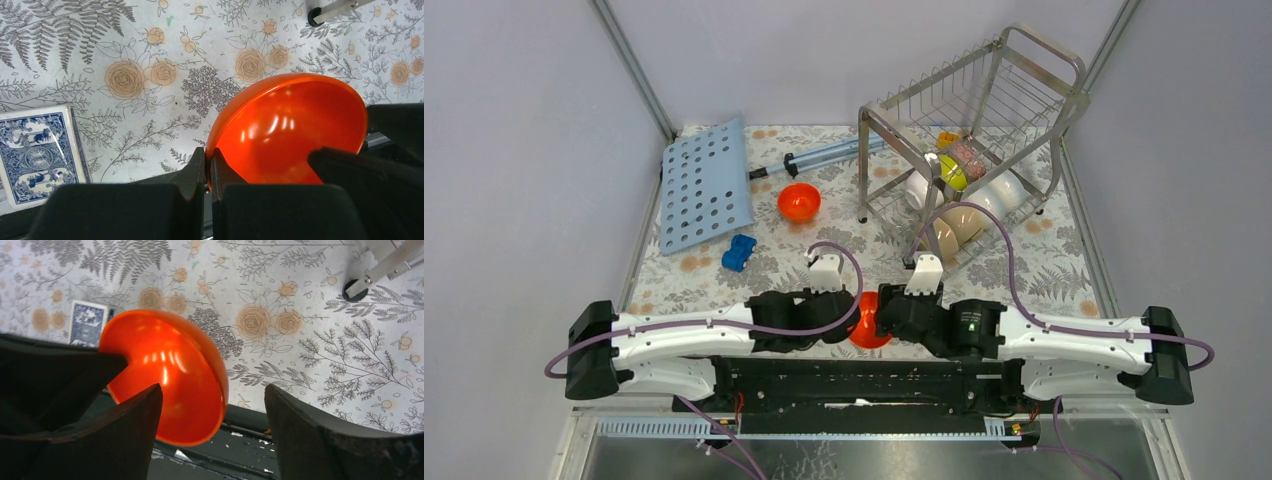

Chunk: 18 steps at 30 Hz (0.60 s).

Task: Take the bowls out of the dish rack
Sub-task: Place the bowl with the bowl.

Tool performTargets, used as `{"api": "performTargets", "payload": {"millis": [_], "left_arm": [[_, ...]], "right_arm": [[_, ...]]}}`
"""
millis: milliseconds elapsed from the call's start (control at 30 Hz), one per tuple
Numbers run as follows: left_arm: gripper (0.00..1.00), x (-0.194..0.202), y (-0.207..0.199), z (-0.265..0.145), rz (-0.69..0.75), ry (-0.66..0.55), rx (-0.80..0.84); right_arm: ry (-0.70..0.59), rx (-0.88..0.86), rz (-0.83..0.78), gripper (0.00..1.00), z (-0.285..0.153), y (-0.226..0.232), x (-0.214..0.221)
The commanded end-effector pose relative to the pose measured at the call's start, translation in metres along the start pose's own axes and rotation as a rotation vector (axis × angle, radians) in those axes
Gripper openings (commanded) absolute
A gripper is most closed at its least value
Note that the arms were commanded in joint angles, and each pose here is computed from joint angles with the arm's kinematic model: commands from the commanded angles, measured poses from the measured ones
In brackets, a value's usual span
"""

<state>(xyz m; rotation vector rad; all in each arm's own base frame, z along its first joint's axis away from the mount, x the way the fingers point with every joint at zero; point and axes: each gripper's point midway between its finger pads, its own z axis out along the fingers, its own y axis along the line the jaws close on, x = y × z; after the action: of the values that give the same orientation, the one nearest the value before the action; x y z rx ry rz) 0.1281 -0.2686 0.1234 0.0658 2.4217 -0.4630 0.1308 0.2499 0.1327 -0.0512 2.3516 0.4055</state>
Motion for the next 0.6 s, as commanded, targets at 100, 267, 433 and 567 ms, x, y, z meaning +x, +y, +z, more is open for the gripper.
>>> {"api": "performTargets", "payload": {"millis": [100,267,433,567], "left_arm": [[0.00,-0.058,0.009,-0.010,-0.061,-0.123,0.003],[0.00,-0.115,0.038,-0.012,-0.105,-0.191,-0.040],[0.00,-0.171,0.064,-0.008,-0.196,-0.232,-0.052],[0.00,-0.207,0.088,0.009,-0.299,-0.228,-0.057]], "right_arm": [[-0.027,-0.210,-0.162,0.84,-0.042,0.025,-0.033],[-0.007,-0.483,-0.268,0.82,-0.070,0.044,-0.020],[-0.029,-0.542,-0.282,0.82,-0.064,0.038,-0.006],[-0.035,-0.602,-0.273,0.83,-0.053,0.040,0.011]]}}
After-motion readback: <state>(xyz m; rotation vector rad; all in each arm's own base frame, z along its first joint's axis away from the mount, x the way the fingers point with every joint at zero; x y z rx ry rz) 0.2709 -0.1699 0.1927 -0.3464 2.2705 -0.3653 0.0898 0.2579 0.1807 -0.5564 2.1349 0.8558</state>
